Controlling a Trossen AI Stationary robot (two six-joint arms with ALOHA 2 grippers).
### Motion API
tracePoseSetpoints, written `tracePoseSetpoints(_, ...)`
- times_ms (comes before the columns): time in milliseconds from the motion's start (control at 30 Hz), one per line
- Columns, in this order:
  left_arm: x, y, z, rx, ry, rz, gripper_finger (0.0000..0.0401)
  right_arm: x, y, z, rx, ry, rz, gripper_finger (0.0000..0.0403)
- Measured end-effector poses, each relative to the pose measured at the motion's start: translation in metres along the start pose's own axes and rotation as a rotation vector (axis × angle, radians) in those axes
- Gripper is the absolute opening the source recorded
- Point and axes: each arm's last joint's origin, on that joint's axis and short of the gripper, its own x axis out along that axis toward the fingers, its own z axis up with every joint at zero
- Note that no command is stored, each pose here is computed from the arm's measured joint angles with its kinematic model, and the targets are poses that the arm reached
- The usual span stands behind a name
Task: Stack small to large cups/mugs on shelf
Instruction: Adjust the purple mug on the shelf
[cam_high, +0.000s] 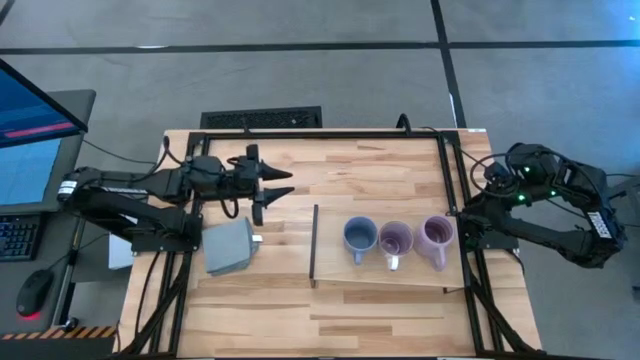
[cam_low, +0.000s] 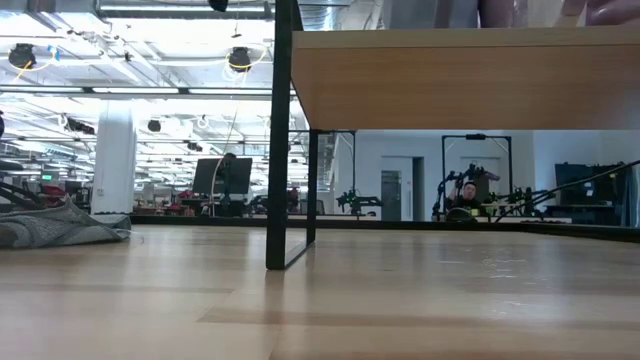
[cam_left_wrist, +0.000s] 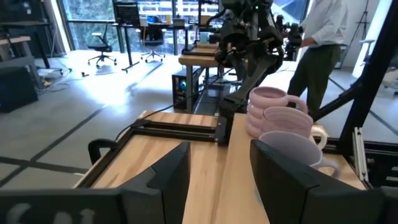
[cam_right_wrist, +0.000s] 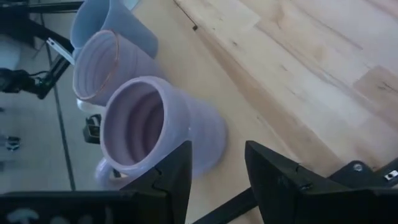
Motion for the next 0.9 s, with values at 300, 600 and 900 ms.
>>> tracePoseSetpoints(300,0.001,0.000,-0.002,0.042,0.009,-0.003,0.0158,0.000,-0.001,0.000,-0.187,-0.006,-0.031,0.0171)
tracePoseSetpoints(600,0.001,0.000,-0.001,0.049,0.008,-0.008,0.0158,0.004,0.008,0.038,-0.350,-0.239,-0.010,0.0171)
tracePoseSetpoints(900,0.001,0.000,-0.001,0.026,0.008,-0.009,0.0158,0.053,-0.002,0.074,-0.332,0.288,-0.183,0.0171)
